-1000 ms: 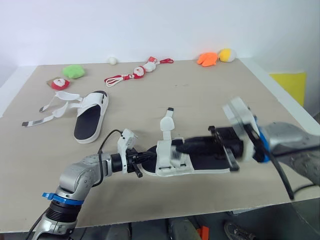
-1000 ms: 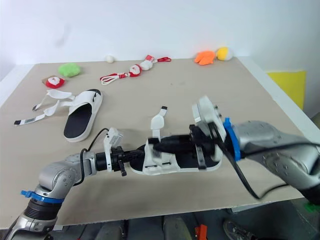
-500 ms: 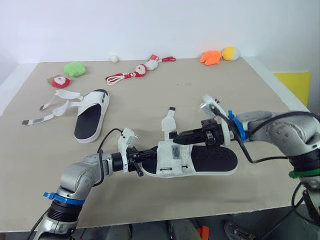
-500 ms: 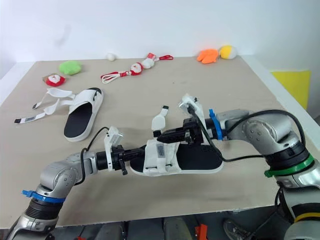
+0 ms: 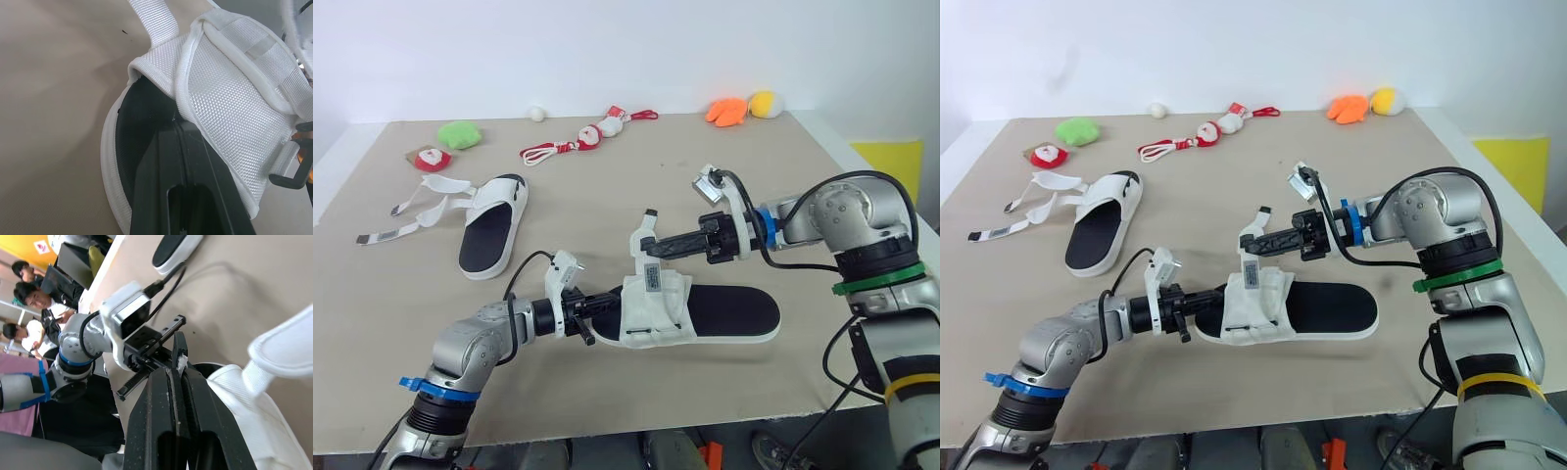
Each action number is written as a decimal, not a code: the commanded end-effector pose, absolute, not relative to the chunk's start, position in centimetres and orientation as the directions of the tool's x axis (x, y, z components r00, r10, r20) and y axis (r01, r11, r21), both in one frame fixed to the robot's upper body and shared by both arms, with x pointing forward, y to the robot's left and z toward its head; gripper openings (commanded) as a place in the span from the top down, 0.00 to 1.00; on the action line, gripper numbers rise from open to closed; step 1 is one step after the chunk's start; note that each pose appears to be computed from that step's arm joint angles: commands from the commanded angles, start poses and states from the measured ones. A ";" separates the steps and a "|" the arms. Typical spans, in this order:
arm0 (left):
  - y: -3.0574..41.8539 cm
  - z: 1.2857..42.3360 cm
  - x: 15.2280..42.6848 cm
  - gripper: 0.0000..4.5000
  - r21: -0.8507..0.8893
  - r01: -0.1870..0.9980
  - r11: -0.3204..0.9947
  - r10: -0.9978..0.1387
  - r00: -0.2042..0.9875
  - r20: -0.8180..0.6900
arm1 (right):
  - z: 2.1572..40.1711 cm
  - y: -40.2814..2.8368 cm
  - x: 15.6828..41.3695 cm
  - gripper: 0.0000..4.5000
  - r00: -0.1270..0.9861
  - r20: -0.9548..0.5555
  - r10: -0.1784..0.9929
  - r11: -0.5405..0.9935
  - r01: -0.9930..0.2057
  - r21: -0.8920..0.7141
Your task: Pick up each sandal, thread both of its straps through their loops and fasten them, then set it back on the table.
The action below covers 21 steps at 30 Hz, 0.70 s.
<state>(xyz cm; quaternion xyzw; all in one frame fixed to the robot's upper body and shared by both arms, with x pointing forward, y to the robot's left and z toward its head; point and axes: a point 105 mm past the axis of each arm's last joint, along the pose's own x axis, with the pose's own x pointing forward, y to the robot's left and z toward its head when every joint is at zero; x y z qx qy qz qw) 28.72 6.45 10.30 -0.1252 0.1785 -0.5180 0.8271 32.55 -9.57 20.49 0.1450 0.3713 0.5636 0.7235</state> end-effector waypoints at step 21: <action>6.4 9.1 28.3 1.00 -0.418 0.783 0.461 -0.887 0.416 -0.199 | 21.4 -11.3 34.9 0.97 0.162 -0.405 0.900 0.413 -0.614 0.673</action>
